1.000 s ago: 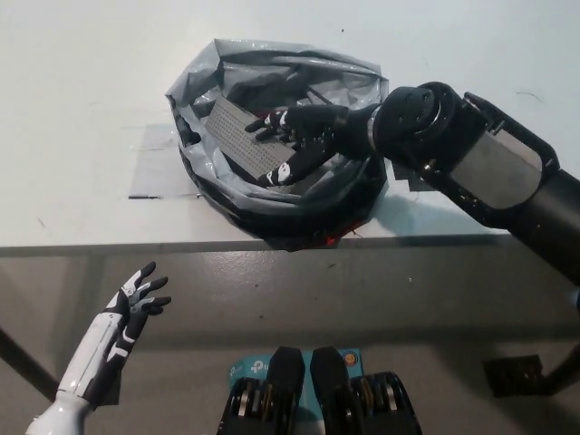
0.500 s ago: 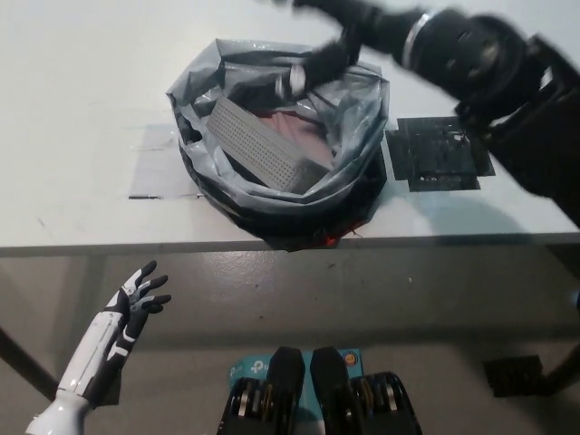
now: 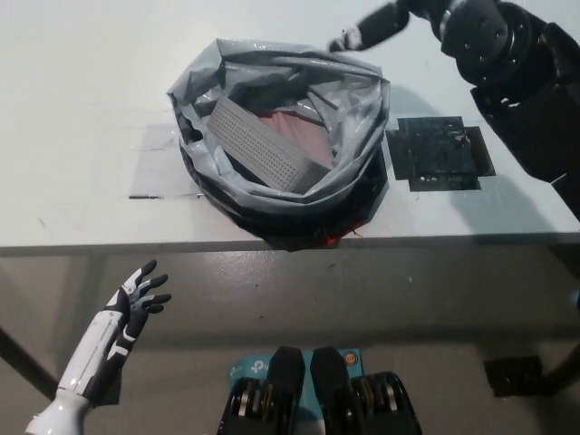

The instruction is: Use the right hand to pick up a small rectangular container and put it into a plastic bag and lift the bag

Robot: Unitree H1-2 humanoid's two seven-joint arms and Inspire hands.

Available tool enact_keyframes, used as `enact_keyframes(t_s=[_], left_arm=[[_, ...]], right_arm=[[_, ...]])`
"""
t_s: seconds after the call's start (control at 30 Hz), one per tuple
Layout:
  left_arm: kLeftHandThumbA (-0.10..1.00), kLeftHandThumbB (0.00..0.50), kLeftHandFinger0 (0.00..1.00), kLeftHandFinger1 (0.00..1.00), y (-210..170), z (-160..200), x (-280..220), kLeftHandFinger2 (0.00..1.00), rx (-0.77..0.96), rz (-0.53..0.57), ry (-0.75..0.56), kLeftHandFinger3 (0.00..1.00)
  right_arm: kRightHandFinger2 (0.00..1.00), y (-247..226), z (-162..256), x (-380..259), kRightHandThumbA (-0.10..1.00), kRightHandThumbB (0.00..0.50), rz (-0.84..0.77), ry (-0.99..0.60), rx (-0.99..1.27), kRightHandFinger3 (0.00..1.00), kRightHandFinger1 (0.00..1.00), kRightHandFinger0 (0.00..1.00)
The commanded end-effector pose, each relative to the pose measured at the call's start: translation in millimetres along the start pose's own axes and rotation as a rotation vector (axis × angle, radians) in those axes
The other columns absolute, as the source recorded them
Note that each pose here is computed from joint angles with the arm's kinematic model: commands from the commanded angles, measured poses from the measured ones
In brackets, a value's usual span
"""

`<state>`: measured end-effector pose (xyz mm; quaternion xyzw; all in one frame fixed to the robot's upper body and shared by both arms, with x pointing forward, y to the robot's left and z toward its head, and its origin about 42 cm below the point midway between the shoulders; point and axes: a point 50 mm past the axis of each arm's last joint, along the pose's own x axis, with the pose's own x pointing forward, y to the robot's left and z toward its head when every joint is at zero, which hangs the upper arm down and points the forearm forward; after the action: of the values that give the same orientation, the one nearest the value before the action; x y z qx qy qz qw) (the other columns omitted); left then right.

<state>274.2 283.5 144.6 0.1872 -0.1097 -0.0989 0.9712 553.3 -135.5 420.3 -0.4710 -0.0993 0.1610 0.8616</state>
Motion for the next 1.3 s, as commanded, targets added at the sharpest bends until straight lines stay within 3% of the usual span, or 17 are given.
enact_keyframes(t_s=[0.0, 0.1, 0.23, 0.5, 0.73, 0.93, 1.27], left_arm=[[1.0, 0.129, 0.84, 0.82, 7.3, 8.6, 4.5, 0.91, 0.037, -0.014, -0.045, 1.0], [1.0, 0.113, 0.84, 0.82, 6.8, 7.8, 3.3, 0.91, 0.043, -0.019, -0.049, 1.0], [1.0, 0.135, 0.85, 0.83, 6.5, 7.9, 2.1, 0.92, 0.038, -0.023, -0.039, 1.0], [1.0, 0.127, 0.84, 0.82, 6.7, 8.9, 4.0, 0.92, 0.046, -0.023, -0.053, 1.0], [1.0, 0.12, 0.84, 0.82, 6.1, 8.4, 2.4, 0.92, 0.044, -0.023, -0.051, 1.0], [1.0, 0.123, 0.85, 0.82, 6.4, 8.1, 1.7, 0.92, 0.041, -0.02, -0.046, 1.0], [1.0, 0.133, 0.84, 0.82, 6.2, 8.0, 1.8, 0.91, 0.047, -0.025, -0.05, 1.0]], right_arm=[[1.0, -24.1, 21.9, 13.9, 0.9, 0.38, -0.089, -0.053, -0.088, 1.0, 1.0, 1.0], [1.0, -14.2, 13.1, 23.2, 0.88, 0.383, -0.07, -0.004, -0.125, 1.0, 1.0, 1.0], [1.0, -5.8, 6.4, 30.5, 0.88, 0.414, -0.045, 0.04, -0.14, 1.0, 1.0, 1.0], [1.0, 3.4, -3.2, 40.7, 0.9, 0.437, 0.005, 0.101, -0.069, 1.0, 1.0, 1.0], [1.0, 13.8, -4.9, 44.6, 0.9, 0.438, 0.027, 0.118, -0.037, 1.0, 1.0, 1.0], [1.0, 26.0, -17.9, 45.9, 0.96, 0.453, 0.053, 0.2, -0.118, 1.0, 1.0, 1.0], [1.0, 37.6, -48.4, 41.0, 0.88, 0.452, 0.132, 0.321, -0.037, 1.0, 1.0, 1.0]])
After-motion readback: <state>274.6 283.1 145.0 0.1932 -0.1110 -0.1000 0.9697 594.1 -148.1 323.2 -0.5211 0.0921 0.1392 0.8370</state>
